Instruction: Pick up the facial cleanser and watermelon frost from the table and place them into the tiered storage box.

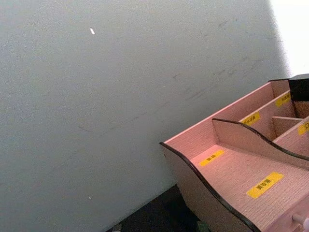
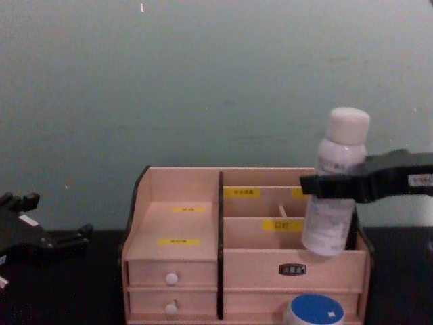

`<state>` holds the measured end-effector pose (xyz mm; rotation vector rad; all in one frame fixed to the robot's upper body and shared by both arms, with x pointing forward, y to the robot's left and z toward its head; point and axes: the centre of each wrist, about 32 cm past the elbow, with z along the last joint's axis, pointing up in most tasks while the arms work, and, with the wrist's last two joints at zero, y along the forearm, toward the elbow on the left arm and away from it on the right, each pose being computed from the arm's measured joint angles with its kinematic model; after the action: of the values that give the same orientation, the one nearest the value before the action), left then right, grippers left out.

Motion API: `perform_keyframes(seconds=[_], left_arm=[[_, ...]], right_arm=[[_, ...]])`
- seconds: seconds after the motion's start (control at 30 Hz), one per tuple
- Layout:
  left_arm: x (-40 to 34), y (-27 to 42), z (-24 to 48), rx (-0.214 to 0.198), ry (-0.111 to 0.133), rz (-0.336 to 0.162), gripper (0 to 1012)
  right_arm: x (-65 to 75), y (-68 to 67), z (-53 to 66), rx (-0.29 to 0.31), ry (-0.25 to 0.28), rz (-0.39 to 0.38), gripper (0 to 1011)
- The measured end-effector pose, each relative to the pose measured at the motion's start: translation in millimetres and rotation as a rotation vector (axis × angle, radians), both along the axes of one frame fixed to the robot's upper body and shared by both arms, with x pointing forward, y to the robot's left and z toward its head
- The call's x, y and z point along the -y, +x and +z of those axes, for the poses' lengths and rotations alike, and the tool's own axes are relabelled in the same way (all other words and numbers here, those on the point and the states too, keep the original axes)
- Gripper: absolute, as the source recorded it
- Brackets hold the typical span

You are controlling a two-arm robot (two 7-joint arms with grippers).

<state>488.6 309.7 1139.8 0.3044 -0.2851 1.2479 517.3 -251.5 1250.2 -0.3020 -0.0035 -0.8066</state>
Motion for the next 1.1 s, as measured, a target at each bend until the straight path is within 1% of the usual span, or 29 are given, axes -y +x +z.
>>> perform_keyframes(seconds=[0.13,0.17,0.27,0.37,0.4,0.47,0.67,0.9,1.1], left_arm=[[0.0,0.0,0.0,0.000,0.000,0.000,1001],[0.0,0.0,0.0,0.000,0.000,0.000,1001],[0.0,0.0,0.0,0.000,0.000,0.000,1001],[0.0,0.0,0.0,0.000,0.000,0.000,1001],[0.0,0.0,0.0,0.000,0.000,0.000,1001],[0.0,0.0,0.0,0.000,0.000,0.000,1001],[0.0,0.0,0.0,0.000,0.000,0.000,1001],[0.0,0.0,0.0,0.000,0.000,0.000,1001],[0.0,0.0,0.0,0.000,0.000,0.000,1001]], right_arm=[[-9.8,17.3,3.7,0.020,0.003,-0.001,596],[-9.8,17.3,3.7,0.020,0.003,-0.001,596],[-18.8,32.2,6.1,0.032,0.005,0.000,596],[-23.5,40.3,7.8,0.039,0.006,0.001,596],[-27.4,46.3,9.0,0.042,0.006,0.003,595],[-31.6,53.5,10.3,0.047,0.005,0.002,596],[-41.4,70.4,8.6,0.042,-0.003,0.000,595],[-47.8,81.0,4.8,0.039,-0.002,-0.005,596],[-51.1,85.5,3.9,0.042,0.006,-0.008,596]])
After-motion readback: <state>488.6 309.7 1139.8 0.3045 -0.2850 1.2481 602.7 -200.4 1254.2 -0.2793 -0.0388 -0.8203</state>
